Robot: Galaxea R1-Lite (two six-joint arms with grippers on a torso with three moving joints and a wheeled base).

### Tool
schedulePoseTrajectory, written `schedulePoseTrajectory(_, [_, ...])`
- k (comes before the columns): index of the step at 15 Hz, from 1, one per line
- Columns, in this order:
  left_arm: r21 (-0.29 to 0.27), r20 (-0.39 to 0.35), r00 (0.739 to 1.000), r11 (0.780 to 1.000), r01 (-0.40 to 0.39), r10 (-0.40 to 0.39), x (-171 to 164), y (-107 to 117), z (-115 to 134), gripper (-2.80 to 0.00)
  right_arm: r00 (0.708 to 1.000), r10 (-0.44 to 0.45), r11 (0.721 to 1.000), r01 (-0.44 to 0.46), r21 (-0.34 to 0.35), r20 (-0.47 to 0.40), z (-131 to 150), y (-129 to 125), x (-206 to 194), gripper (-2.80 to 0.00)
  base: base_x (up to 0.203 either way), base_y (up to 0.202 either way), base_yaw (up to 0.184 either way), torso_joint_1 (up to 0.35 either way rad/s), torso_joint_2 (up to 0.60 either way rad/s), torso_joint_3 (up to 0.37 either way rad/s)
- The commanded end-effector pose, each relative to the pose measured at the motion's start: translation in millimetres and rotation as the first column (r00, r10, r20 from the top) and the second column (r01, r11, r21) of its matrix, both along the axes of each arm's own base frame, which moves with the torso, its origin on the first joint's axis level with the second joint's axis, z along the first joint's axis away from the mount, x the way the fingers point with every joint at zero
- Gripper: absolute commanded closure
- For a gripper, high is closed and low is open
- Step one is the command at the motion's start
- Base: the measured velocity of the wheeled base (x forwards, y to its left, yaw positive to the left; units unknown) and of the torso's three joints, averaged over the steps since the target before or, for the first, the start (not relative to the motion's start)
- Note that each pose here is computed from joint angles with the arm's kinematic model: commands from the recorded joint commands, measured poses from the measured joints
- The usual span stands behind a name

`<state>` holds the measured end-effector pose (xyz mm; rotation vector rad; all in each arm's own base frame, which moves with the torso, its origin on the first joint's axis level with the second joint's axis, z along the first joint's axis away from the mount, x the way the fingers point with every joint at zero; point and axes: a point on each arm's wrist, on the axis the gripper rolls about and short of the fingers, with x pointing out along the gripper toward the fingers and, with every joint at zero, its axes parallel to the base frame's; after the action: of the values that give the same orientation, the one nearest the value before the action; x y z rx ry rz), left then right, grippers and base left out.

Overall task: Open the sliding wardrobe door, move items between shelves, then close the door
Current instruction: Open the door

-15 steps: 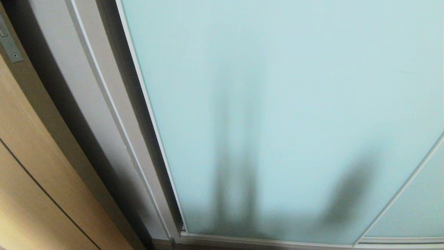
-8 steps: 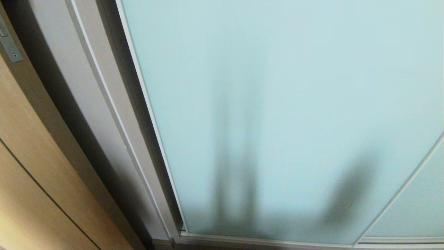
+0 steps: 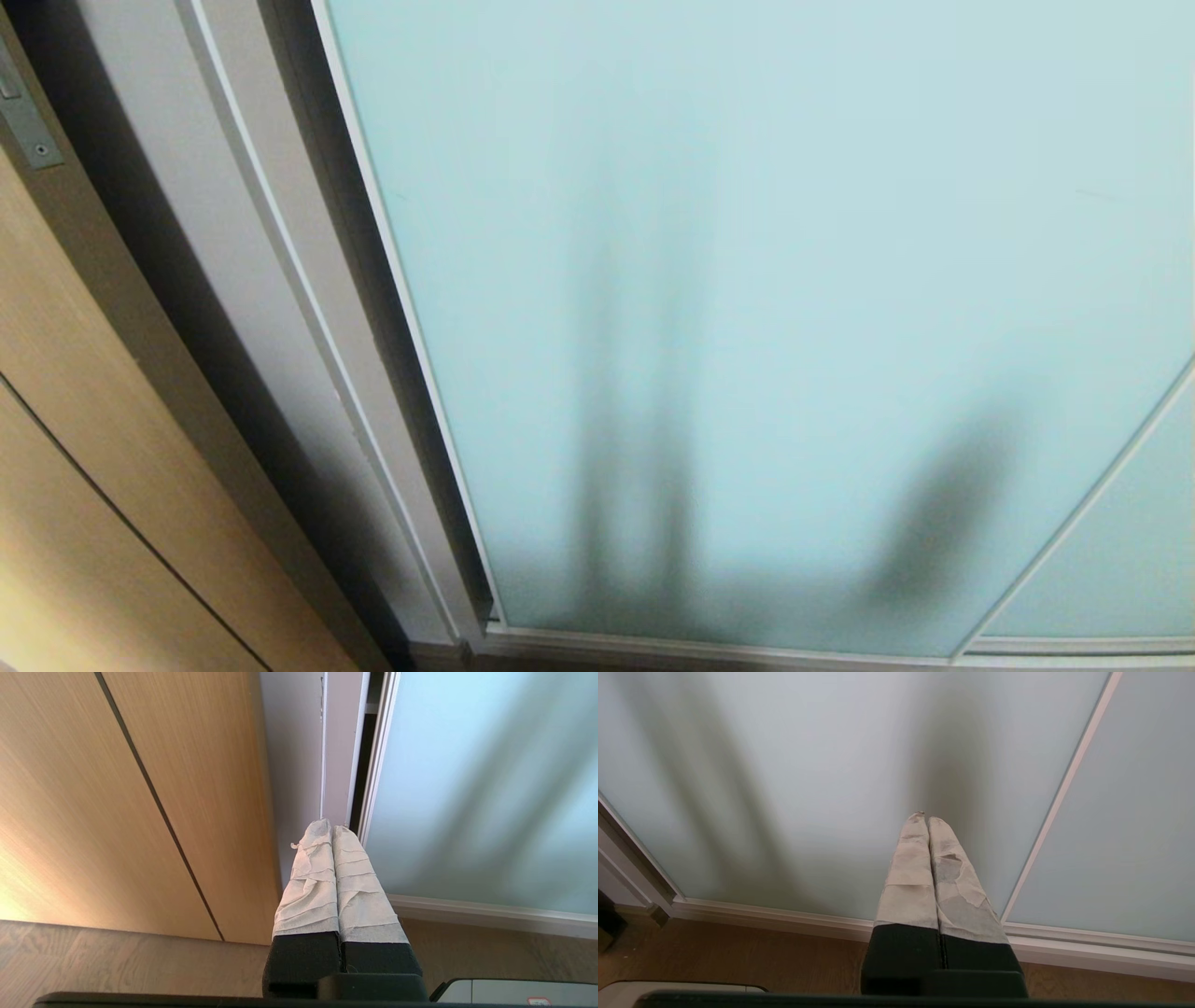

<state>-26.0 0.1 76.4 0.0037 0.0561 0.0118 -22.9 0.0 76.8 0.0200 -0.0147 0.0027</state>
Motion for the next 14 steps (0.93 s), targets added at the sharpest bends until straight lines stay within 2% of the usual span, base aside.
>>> schedulePoseTrajectory(1, [0.002,0.0,1.0,1.0,-0.002,0.002,0.1,0.0,0.3,0.0,1.0,0.001,1.0,-0.001,0.0,0.001,0.0,0.0,0.0,0.0,0.0,0.0,0.0,0.0,0.0,0.0])
schedulePoseTrajectory(3, [0.009,0.075,0.997,1.0,-0.004,0.003,-4.7,0.1,18.2,0.0,1.0,0.001,1.0,-0.001,0.0,0.001,0.0,0.0,0.0,0.0,0.0,0.0,0.0,0.0,0.0,0.0])
schedulePoseTrajectory(5, [0.024,0.199,0.98,1.0,-0.007,0.002,-15.6,0.0,56.2,0.0,1.0,0.001,1.0,-0.001,0.001,0.001,0.0,0.0,0.0,0.0,0.0,0.0,0.0,0.0,0.0,0.0])
schedulePoseTrajectory(7, [0.037,0.282,0.959,0.999,-0.013,0.002,-13.4,0.0,97.2,0.0,1.0,0.001,1.0,-0.001,0.0,0.001,0.0,0.0,0.0,0.0,0.0,0.0,0.0,0.0,0.0,0.0])
schedulePoseTrajectory(10, [0.04,0.4,0.917,0.999,-0.023,0.005,18.6,0.2,164.6,0.0,1.0,0.001,1.0,-0.001,0.0,0.001,0.0,0.0,0.0,0.0,0.0,0.0,0.0,0.0,0.0,0.0])
schedulePoseTrajectory(12, [0.038,0.43,0.903,0.999,-0.024,0.006,49.4,0.3,189.0,0.0,1.0,0.001,1.0,-0.001,0.0,0.001,0.0,0.0,0.0,0.0,0.0,0.0,0.0,0.0,0.0,0.0])
schedulePoseTrajectory(14, [0.038,0.431,0.902,0.999,-0.02,0.002,80.7,0.4,201.9,0.0,1.0,0.001,1.0,-0.001,0.0,0.001,0.0,0.0,0.0,0.0,0.0,0.0,0.0,0.0,0.0,0.0])
